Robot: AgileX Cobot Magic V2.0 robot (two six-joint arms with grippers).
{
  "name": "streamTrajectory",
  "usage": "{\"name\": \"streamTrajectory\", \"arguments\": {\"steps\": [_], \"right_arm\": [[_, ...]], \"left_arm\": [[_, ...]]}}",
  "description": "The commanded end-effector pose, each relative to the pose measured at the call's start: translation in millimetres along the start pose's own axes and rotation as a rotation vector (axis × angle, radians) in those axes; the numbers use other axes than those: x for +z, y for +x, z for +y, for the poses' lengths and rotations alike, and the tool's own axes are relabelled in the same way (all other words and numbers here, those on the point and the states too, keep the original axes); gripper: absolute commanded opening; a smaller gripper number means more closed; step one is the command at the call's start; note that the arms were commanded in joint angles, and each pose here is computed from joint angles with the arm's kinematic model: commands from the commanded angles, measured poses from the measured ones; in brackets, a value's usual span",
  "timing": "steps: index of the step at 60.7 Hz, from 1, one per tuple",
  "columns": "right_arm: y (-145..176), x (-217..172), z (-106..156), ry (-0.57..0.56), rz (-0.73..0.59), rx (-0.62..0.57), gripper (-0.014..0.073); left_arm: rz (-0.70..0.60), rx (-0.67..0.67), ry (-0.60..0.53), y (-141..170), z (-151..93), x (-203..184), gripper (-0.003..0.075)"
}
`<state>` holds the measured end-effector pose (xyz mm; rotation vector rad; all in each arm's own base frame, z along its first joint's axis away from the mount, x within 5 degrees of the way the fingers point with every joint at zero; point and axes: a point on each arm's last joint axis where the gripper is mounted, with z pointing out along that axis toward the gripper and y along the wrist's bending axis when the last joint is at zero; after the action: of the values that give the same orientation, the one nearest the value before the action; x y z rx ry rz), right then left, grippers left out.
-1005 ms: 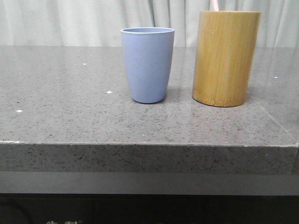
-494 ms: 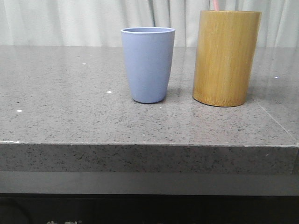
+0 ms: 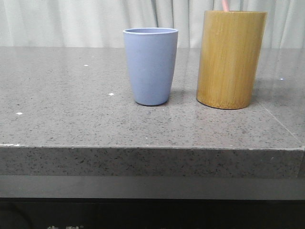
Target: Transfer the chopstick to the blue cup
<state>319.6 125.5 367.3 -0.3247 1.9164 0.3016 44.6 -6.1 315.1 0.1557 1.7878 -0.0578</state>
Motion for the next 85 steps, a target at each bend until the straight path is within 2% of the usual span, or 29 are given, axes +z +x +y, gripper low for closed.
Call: {"name": "streamTrajectory", "arguments": {"steps": [1,21,28,43,65,71,85], "right_arm": [[-38.7,-38.3,2.0,0.000,-0.207,-0.013,-0.0059],[-83.9,-118.7,10.6,-0.033,-0.596,0.026,-0.0059],[-89.8,-123.6,25.7,-0.094,-0.646,0.036,-0.0059],[-84.4,-102.2,74.0,-0.257,-0.620,0.030,-0.0059],[-40.2,-13.3,93.0,-0.252,-0.386,0.000,-0.0053],[-34.2,-3.8,94.3,-0.249,-0.361,-0.004,-0.0001],[-32.8,-2.8,94.4,-0.249,-0.351,-0.005,0.0182]], "left_arm": [[-0.100,-0.017,0.001,-14.7,0.3,-2.4,-0.0019],[-0.100,-0.017,0.001,-14.7,0.3,-2.4,-0.0019],[-0.100,-0.017,0.001,-14.7,0.3,-2.4,-0.0019],[-0.100,-0.017,0.001,-14.7,0.3,-2.4,-0.0019],[-0.100,-0.017,0.001,-14.7,0.3,-2.4,-0.0019],[-0.100,-0.017,0.001,-14.7,0.3,-2.4,-0.0019],[-0.100,-0.017,0.001,-14.7,0.3,-2.4,-0.0019]]}}
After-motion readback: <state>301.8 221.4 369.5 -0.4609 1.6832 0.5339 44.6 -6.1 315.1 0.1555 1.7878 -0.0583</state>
